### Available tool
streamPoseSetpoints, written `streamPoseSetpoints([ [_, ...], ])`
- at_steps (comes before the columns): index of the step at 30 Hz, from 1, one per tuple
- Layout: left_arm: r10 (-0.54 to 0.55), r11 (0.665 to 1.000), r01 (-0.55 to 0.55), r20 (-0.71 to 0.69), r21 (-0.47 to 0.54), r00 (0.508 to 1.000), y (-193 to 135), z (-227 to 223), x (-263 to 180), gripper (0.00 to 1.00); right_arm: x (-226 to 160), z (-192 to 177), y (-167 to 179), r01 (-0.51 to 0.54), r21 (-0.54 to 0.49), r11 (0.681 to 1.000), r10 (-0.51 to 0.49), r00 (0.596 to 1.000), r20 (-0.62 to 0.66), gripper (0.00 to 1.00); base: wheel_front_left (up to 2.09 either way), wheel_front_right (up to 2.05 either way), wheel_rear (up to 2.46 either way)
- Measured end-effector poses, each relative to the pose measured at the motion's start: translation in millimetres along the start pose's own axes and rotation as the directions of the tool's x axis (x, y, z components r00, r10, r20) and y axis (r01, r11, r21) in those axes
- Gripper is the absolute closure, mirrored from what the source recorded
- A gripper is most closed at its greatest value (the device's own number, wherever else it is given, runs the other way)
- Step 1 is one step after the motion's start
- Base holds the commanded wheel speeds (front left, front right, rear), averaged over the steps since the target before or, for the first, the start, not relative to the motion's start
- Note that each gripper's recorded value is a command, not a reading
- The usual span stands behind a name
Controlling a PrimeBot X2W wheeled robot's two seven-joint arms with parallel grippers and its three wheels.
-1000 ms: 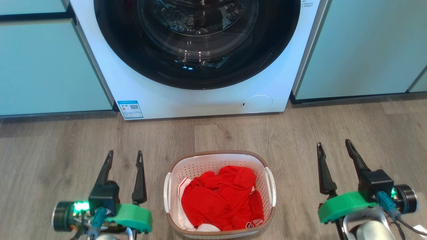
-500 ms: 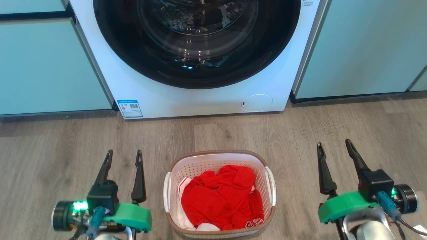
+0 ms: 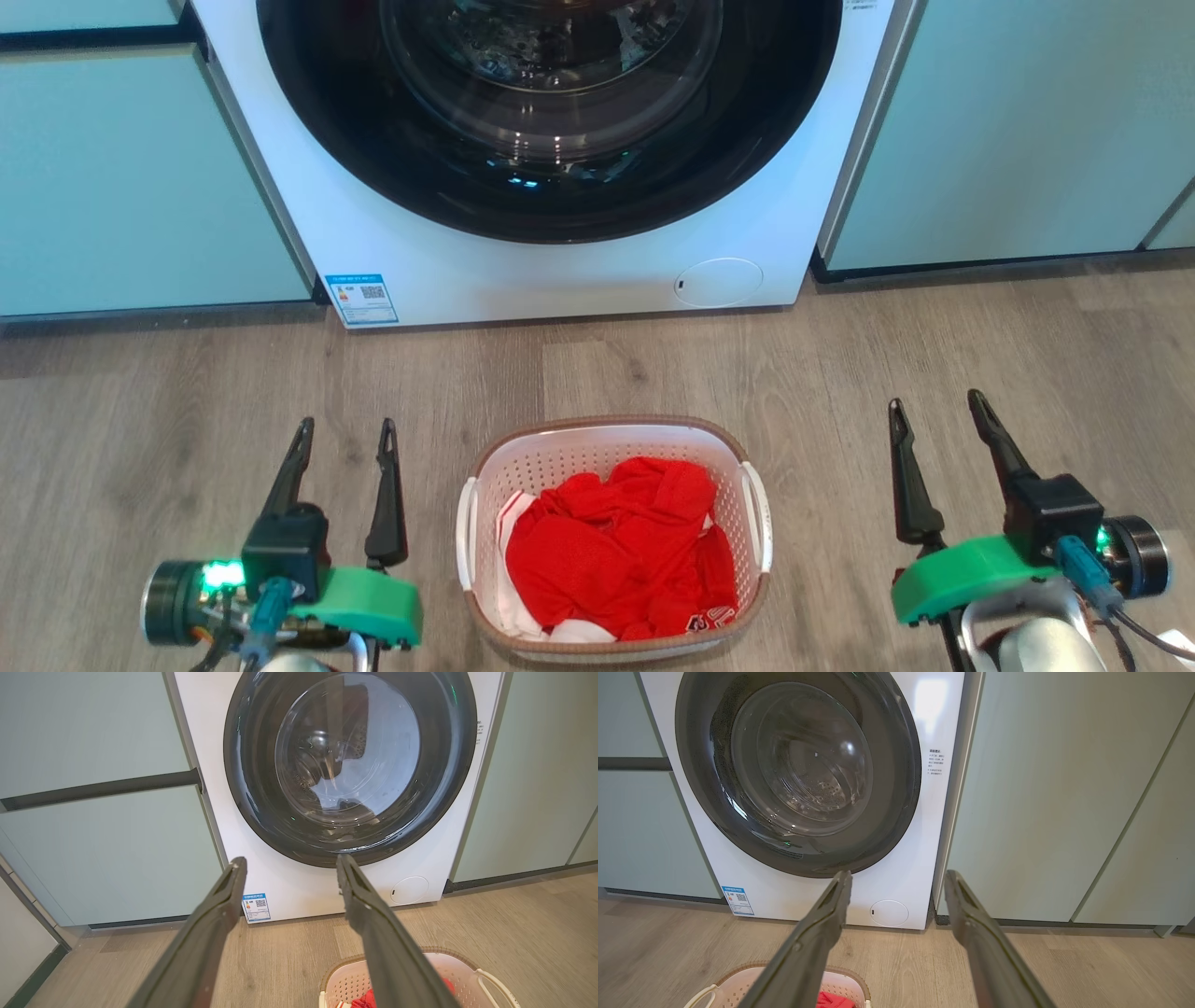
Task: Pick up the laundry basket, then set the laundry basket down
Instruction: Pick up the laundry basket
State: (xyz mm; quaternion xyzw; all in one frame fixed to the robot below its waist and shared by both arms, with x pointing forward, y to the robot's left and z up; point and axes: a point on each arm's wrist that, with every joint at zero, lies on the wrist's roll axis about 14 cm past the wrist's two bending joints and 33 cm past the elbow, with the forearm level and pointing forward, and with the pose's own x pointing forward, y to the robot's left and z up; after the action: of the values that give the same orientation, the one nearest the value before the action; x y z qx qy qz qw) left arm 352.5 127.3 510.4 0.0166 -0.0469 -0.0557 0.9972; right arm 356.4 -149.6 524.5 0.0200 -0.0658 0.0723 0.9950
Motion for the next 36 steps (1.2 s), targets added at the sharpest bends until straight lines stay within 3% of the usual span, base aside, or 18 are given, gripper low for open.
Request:
streamPoseSetpoints([
  [13, -0.011, 1.000, 0.009, -0.073, -0.019, 0.997, 0.3, -24.5, 9.8, 0.00, 8.0, -19.4, -5.4, 0.012, 0.006, 1.000, -0.012, 0.998, -0.056, 0.00, 0.00, 0.00, 0.00],
  [20, -0.030, 0.999, 0.024, -0.116, -0.049, 0.993, -2.6, -46.6, 47.3, 0.00, 46.8, -36.6, -12.3, 0.012, 0.005, 1.000, -0.011, 0.997, -0.082, 0.00, 0.00, 0.00, 0.00],
  [28, -0.062, 0.996, 0.045, -0.247, -0.076, 0.967, -8.2, -107.1, 85.8, 0.00, 84.2, -99.0, -22.2, 0.018, 0.009, 1.000, -0.015, 0.976, -0.218, 0.00, 0.00, 0.00, 0.00],
  [36, -0.092, 0.993, 0.054, -0.405, -0.105, 0.910, -13.7, -183.5, 104.1, 0.00, 106.2, -173.4, -27.6, 0.023, 0.026, 0.999, -0.012, 0.932, -0.363, 0.00, 0.00, 0.00, 0.00],
])
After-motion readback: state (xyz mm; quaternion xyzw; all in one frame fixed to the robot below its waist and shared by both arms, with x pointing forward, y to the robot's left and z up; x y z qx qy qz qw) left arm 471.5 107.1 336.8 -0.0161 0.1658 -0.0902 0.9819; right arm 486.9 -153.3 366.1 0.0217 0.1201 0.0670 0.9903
